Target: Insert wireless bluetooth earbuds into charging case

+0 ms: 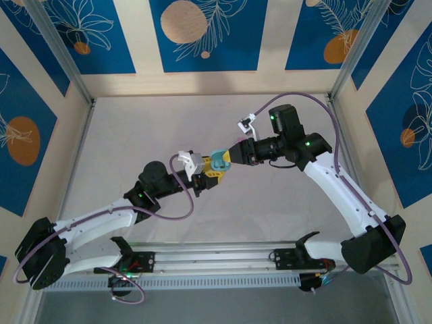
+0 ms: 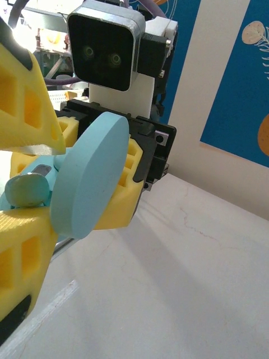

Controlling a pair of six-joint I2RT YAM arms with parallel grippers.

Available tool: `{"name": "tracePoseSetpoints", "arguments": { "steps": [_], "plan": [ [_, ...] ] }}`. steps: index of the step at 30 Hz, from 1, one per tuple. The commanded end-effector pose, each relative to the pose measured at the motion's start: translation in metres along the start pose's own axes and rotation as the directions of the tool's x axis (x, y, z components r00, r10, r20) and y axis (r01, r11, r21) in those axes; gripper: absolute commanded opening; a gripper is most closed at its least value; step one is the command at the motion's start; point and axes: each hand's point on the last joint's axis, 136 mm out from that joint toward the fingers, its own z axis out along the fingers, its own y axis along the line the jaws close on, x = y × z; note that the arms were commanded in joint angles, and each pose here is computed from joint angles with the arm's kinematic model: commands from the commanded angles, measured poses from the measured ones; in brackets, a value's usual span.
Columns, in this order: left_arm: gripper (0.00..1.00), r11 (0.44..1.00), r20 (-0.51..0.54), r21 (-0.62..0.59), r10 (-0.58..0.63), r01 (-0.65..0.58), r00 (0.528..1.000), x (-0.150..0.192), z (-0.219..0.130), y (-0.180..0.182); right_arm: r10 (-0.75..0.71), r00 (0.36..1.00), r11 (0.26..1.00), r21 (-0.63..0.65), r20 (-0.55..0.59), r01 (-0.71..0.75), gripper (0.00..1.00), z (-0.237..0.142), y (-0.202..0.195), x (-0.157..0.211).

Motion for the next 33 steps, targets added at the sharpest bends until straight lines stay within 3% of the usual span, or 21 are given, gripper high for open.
{"name": "tracePoseSetpoints", "arguments": {
  "steps": [1, 23, 29, 33],
  "plan": [
    [0.32, 0.999, 0.093, 0.041, 0.026, -0.030, 0.995, -0.030, 0.001, -0.010, -0.020, 1.000, 0.999, 0.031, 0.008, 0.020, 0.34, -0.004, 0.003, -0.002],
    [0.32, 0.999, 0.076, 0.018, 0.033, -0.035, 0.997, -0.025, -0.001, -0.007, -0.074, 0.994, 0.997, 0.029, 0.085, 0.072, 0.48, -0.026, 0.025, -0.006],
    [0.32, 0.999, 0.079, 0.019, 0.033, -0.035, 0.996, -0.027, 0.000, -0.007, -0.039, 0.998, 0.999, 0.021, 0.043, 0.038, 0.40, -0.021, 0.018, 0.000],
    [0.32, 0.999, 0.080, 0.020, 0.032, -0.033, 0.996, -0.027, 0.000, -0.007, -0.024, 0.999, 0.999, 0.022, 0.022, 0.024, 0.28, -0.016, 0.014, 0.002]
  ]
}}
